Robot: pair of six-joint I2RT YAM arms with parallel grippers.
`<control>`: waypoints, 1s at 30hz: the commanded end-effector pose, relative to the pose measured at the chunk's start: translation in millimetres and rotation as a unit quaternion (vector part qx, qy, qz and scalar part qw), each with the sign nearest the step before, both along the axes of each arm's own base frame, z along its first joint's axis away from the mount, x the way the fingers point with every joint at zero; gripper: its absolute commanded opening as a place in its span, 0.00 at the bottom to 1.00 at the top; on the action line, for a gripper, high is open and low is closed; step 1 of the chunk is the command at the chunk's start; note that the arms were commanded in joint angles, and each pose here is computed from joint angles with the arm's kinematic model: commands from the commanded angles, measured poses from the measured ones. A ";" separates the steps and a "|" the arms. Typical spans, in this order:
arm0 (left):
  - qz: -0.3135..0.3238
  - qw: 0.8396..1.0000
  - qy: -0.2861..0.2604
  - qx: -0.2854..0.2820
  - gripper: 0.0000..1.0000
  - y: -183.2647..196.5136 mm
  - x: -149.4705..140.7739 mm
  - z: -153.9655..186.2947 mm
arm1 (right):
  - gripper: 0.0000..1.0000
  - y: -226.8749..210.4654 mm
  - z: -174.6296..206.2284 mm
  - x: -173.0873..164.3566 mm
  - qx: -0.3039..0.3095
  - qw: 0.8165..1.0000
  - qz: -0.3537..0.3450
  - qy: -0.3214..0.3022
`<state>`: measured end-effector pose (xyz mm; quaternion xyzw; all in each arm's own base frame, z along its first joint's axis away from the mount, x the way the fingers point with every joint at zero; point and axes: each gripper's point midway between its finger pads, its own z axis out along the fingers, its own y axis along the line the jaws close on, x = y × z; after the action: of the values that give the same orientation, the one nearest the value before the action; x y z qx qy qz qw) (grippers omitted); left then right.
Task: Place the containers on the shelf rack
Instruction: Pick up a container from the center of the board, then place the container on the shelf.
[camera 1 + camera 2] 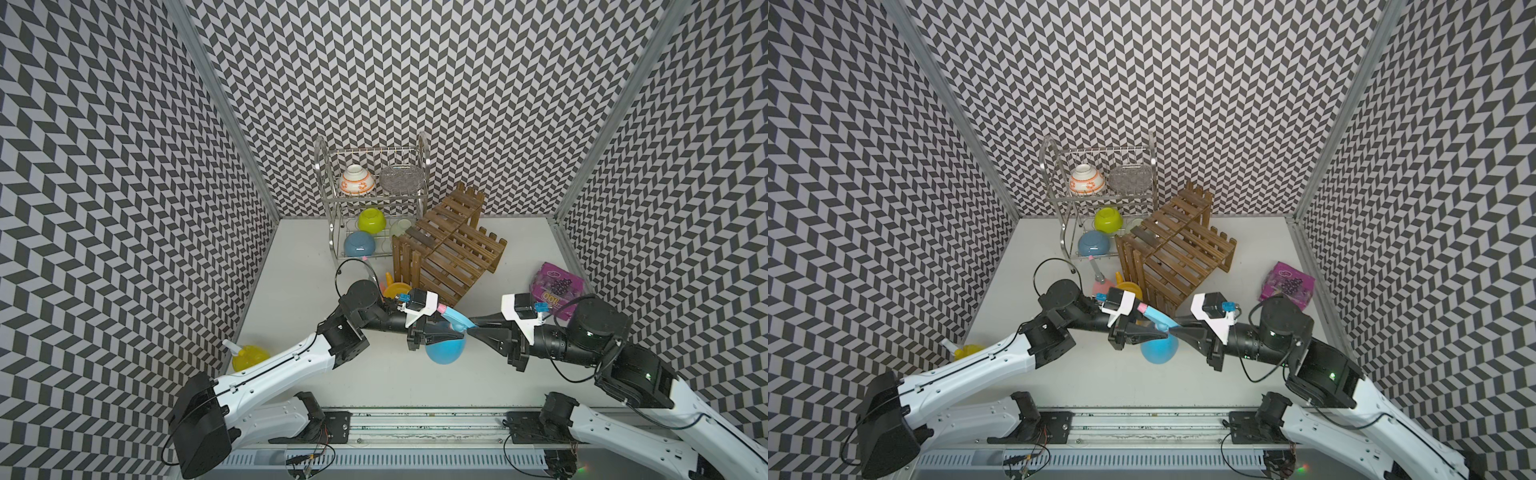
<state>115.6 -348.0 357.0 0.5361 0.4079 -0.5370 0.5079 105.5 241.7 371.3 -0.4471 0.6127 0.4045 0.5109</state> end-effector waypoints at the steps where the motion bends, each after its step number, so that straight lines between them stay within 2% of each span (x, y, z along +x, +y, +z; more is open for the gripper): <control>1: -0.003 1.000 -0.012 -0.016 0.00 3.5 -2.8 9.2 | 0.09 0.1 17.4 0.1 0.027 0.999 -0.001 -0.020; 3: -0.003 1.000 -0.012 -0.015 0.00 3.1 -2.0 9.9 | 0.01 -0.6 17.0 2.1 0.025 0.999 -0.007 -0.020; 5: 0.001 1.000 -0.010 -0.012 0.01 2.7 -0.6 9.7 | 0.00 -1.1 15.7 5.5 0.023 0.999 -0.017 -0.020; 6: 0.003 1.000 -0.009 -0.011 0.07 2.4 0.0 9.3 | 0.00 -1.4 15.3 7.2 0.023 0.999 -0.021 -0.020; 7: 0.008 1.000 -0.008 -0.012 0.15 2.8 1.3 9.8 | 0.00 -1.8 15.5 8.5 0.023 0.999 -0.026 -0.020; 9: 0.018 1.000 -0.007 -0.014 0.47 4.0 3.5 10.6 | 0.00 -4.2 17.0 11.9 0.025 0.999 -0.038 -0.022; 11: 0.043 0.999 -0.011 -0.020 0.73 8.2 7.7 13.0 | 0.00 -8.1 17.9 14.6 0.027 0.998 -0.052 -0.024; 12: 0.060 0.998 -0.011 -0.023 0.82 11.2 11.1 13.3 | 0.00 -11.2 19.7 15.0 0.033 0.997 -0.058 -0.028; 14: 0.109 0.993 -0.020 -0.037 0.92 21.7 20.1 18.6 | 0.00 -17.2 22.7 14.7 0.045 0.996 -0.069 -0.034; 17: 0.198 0.977 -0.036 -0.069 1.00 46.3 34.6 33.7 | 0.00 -26.6 24.1 17.7 0.058 0.993 -0.094 -0.038; 22: 0.316 0.940 -0.064 -0.113 1.00 92.8 46.7 61.3 | 0.00 -47.4 27.7 28.5 0.082 0.984 -0.156 -0.040; 25: 0.371 0.919 -0.066 -0.116 1.00 113.3 55.2 64.5 | 0.00 -65.5 34.4 36.1 0.103 0.972 -0.205 -0.042; 30: 0.446 0.888 -0.031 -0.109 1.00 137.9 73.7 50.4 | 0.00 -88.8 45.2 51.6 0.118 0.952 -0.280 -0.034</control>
<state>161.5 -222.3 435.7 0.2952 0.4607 -0.3331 0.7678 144.6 172.2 390.3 -0.2762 0.6501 0.3128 0.6350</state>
